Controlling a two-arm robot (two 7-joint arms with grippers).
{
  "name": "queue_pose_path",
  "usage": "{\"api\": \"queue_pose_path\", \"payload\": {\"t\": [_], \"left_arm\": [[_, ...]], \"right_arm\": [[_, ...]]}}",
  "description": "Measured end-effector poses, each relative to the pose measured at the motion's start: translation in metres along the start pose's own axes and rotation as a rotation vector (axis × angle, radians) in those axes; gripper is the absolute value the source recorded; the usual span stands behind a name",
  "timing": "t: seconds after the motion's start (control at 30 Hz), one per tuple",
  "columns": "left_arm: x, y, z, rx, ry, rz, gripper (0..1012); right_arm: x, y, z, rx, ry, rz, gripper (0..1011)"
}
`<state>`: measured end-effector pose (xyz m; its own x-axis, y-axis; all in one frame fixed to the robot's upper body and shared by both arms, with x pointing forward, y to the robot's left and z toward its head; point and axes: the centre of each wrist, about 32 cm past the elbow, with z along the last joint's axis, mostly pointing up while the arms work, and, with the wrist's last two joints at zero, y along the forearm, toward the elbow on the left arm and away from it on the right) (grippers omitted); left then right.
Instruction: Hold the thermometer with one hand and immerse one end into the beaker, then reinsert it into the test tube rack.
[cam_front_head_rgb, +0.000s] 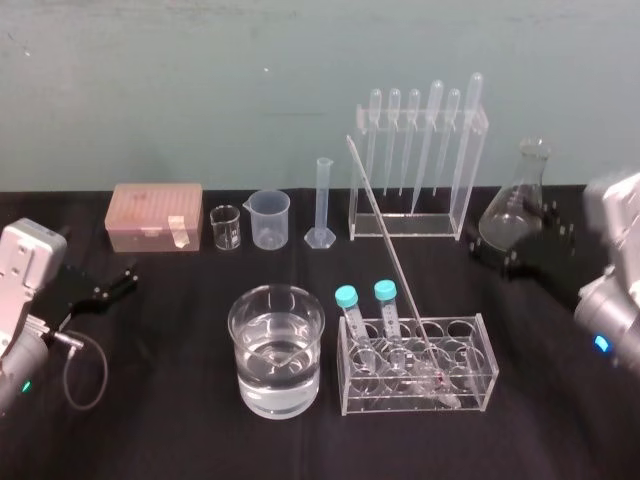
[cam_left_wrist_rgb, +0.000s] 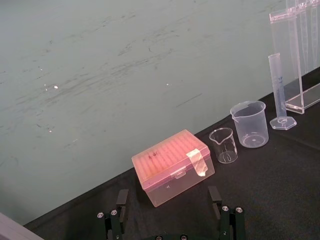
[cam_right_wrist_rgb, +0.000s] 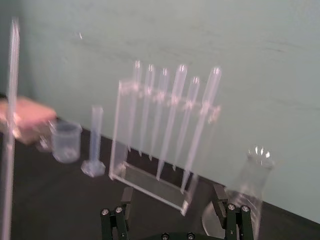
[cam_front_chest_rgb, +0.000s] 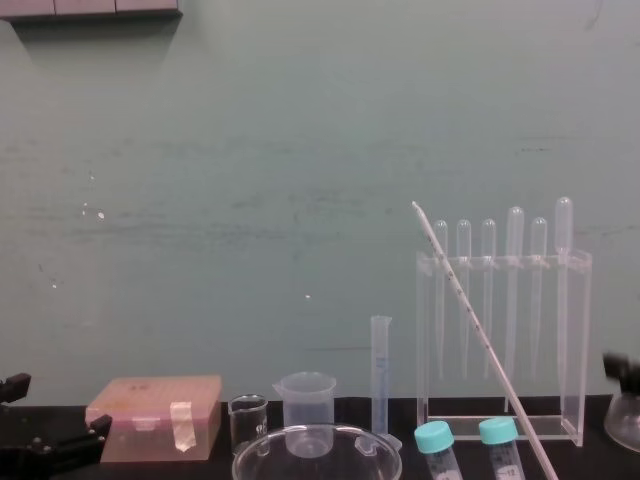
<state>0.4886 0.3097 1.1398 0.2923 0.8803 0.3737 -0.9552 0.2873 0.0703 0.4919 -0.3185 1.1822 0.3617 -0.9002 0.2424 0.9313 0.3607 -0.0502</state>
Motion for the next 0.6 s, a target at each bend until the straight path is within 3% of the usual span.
{"api": "queue_pose_path", "payload": {"t": [0.07, 0.1, 0.17, 0.2, 0.33, 0.43, 0.6], "left_arm": [[0.0000, 0.000, 0.000, 0.000, 0.000, 0.000, 1008], [0.0000, 0.000, 0.000, 0.000, 0.000, 0.000, 1008], [0.0000, 0.000, 0.000, 0.000, 0.000, 0.000, 1008], [0.0000, 0.000, 0.000, 0.000, 0.000, 0.000, 1008], [0.0000, 0.000, 0.000, 0.000, 0.000, 0.000, 1008], [0.0000, 0.000, 0.000, 0.000, 0.000, 0.000, 1008], [0.0000, 0.000, 0.000, 0.000, 0.000, 0.000, 1008]], "right_arm": [[0.0031, -0.001, 0.011, 0.000, 0.049, 0.022, 1003], [0.0074, -0.001, 0.024, -0.007, 0.110, 0.050, 1003], [0.0108, -0.002, 0.036, -0.017, 0.165, 0.080, 1003], [0.0144, -0.002, 0.050, -0.027, 0.221, 0.126, 1003], [0.0184, -0.001, 0.076, -0.025, 0.298, 0.232, 1003], [0.0187, 0.002, 0.092, -0.014, 0.327, 0.319, 1003], [0.0138, 0.016, 0.108, -0.021, 0.314, 0.447, 1003]]}}
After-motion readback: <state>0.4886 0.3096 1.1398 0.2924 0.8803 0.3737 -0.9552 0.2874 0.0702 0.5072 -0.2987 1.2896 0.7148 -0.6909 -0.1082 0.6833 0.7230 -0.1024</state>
